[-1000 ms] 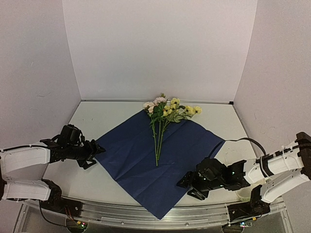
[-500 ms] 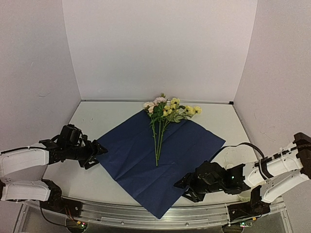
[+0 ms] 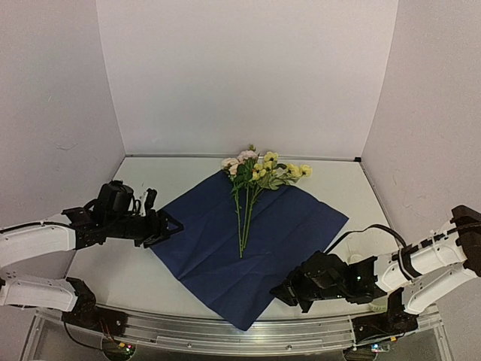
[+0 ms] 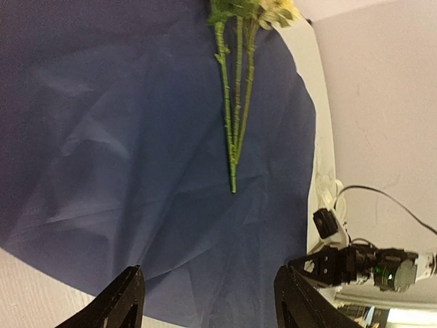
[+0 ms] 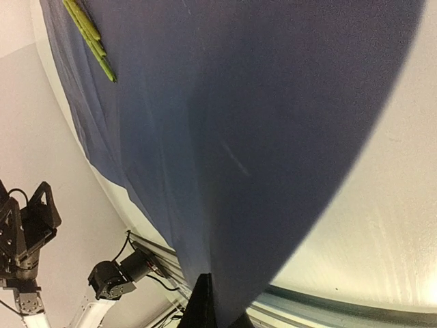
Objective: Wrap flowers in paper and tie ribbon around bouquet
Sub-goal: Pick up the bottom corner of the flattened wrapping paper from the center of the board, then pass from the right arm to the left
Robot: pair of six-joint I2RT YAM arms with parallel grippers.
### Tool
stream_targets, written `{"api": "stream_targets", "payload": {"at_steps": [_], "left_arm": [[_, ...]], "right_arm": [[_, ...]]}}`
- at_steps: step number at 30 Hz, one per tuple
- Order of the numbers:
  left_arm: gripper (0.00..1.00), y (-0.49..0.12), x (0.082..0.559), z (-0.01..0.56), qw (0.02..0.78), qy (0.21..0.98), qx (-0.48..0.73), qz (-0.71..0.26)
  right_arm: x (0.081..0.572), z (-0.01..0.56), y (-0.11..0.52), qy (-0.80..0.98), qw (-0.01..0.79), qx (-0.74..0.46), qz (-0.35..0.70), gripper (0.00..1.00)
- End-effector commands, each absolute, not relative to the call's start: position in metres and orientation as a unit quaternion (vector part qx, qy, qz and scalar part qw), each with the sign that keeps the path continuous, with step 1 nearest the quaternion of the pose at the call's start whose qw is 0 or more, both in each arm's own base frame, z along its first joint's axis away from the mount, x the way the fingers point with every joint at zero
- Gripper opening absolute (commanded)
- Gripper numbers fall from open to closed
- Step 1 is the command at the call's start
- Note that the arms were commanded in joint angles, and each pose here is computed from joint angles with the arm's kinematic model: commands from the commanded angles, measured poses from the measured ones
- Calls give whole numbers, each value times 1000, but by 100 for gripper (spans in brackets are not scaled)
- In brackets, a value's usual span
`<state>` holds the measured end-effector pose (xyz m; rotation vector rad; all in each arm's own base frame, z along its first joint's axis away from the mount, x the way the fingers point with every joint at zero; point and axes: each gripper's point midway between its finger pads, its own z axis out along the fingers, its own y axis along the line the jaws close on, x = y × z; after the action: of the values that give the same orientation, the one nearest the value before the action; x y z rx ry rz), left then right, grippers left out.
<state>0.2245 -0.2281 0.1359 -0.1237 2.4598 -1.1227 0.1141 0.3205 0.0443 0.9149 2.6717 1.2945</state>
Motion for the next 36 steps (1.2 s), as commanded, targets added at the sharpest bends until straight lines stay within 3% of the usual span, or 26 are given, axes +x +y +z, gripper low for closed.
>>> {"api": "stream_targets", "payload": {"at_steps": [1,14,25,36], "left_arm": [[65,-265,225,180,292,856,89,-417],[61,-355,140,210,399,742,376,-385],[59,-374,72,198,347,693,469,-423],[58,-391,52,163,317,715,492,-384]], "right_arm": [[124,61,326,828,19,341,446,0],[148,87,339,749,-7,463,474,0],[153,95,344,731,-14,483,481,0],[153,97,342,728,-14,486,483,0]]}}
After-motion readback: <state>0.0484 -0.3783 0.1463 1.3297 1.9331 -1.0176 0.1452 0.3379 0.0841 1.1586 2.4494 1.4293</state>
